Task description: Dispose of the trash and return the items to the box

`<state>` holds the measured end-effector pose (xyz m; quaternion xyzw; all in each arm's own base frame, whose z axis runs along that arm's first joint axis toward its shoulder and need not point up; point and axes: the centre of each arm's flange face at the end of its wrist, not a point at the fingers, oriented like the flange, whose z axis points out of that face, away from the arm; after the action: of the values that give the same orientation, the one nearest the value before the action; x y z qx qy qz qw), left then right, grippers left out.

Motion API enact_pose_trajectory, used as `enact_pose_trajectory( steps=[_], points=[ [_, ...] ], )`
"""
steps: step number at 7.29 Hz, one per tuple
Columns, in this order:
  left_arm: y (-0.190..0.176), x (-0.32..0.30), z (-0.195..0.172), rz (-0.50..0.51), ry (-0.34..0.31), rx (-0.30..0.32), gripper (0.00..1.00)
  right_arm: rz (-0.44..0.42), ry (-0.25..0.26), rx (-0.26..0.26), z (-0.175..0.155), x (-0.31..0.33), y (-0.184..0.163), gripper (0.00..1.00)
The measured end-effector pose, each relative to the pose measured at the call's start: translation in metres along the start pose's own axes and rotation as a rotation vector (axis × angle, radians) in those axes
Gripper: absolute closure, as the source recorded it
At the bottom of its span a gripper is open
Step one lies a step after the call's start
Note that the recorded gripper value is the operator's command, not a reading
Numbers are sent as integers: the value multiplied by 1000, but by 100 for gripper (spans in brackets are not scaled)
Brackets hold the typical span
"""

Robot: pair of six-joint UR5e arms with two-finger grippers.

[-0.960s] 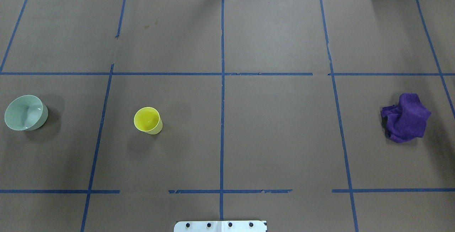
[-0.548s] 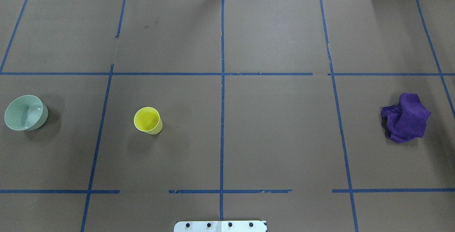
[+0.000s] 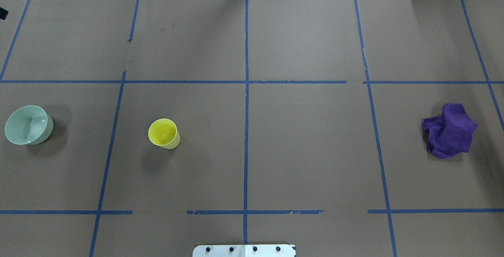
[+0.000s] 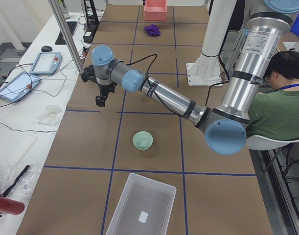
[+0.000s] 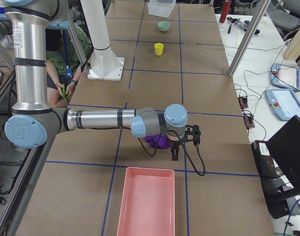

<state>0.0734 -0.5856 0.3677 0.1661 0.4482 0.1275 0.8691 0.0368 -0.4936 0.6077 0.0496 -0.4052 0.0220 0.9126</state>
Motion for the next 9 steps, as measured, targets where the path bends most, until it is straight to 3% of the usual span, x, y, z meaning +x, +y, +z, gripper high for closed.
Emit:
enact_pose_trajectory(
  steps=[2, 4, 6, 8, 9],
  points=[
    [4, 98, 47, -148, -9, 25, 0, 3, 5, 1, 0, 0, 0, 0],
    [35, 182, 100, -288, -21, 44, 0, 1, 5, 5, -1, -1, -1, 0],
    [74, 251, 161, -399, -57, 27, 0, -6, -1, 10, -2, -3, -2, 0],
    [108, 289, 210, -442, -79, -7, 1, -9, 0, 14, -3, -5, -2, 0],
    [120, 298, 226, -442, -82, -24, 14, -12, 0, 17, -5, -6, -3, 0]
  ],
)
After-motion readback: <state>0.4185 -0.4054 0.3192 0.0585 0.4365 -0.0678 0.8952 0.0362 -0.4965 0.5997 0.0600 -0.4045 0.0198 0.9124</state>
